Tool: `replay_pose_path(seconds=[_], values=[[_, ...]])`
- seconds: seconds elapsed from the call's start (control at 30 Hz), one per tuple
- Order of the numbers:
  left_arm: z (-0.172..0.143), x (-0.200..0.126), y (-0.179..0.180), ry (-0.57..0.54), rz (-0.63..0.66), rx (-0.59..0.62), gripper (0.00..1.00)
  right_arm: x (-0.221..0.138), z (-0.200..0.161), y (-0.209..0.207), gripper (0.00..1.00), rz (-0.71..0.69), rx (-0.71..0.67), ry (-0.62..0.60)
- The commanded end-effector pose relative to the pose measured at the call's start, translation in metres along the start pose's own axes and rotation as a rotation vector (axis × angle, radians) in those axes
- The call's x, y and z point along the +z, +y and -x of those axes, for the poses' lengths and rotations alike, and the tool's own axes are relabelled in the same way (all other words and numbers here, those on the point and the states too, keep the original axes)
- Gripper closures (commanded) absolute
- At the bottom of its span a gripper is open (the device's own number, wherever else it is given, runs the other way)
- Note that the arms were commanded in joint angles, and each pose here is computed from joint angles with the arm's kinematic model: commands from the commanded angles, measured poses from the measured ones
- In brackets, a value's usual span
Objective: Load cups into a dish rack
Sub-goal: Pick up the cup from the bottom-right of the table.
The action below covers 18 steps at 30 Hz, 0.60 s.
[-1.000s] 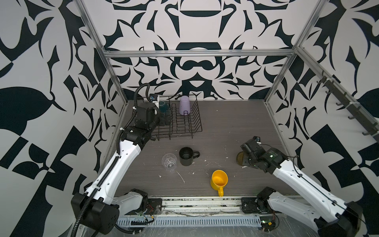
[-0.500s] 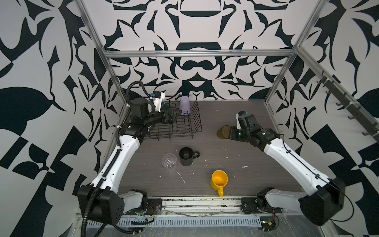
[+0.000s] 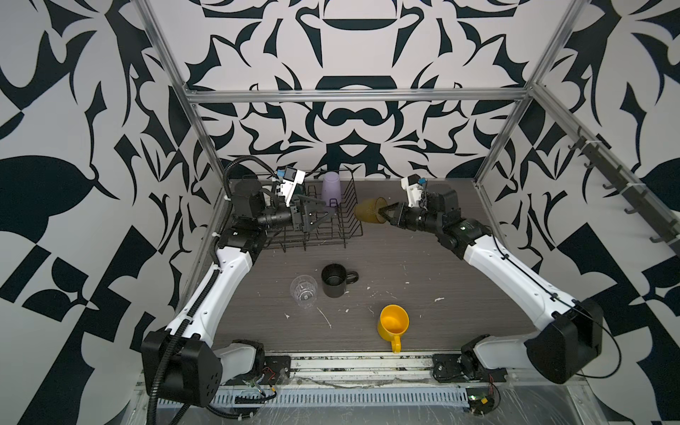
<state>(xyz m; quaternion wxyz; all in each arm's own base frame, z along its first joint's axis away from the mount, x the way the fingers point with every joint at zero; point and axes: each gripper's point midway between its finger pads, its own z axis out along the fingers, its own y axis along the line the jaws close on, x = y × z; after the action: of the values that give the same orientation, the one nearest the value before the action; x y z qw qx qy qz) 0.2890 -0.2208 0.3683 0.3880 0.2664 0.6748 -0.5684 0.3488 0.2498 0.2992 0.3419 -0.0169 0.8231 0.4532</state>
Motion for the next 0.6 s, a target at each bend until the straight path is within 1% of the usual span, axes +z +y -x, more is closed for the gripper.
replay_pose_path(seconds=[0.0,0.23,0.57], values=[[0.002,-0.003,-0.018,0.009,-0.071,0.038,0.01,-0.013,0.015,0.050,1.00,0.200,-0.047,-0.042],[0.001,0.001,-0.013,0.024,-0.112,-0.019,0.01,-0.003,0.004,0.073,1.00,0.278,-0.077,-0.008],[0.001,0.001,-0.012,0.019,-0.102,-0.022,0.00,0.009,-0.009,0.104,1.00,0.354,-0.108,0.046]])
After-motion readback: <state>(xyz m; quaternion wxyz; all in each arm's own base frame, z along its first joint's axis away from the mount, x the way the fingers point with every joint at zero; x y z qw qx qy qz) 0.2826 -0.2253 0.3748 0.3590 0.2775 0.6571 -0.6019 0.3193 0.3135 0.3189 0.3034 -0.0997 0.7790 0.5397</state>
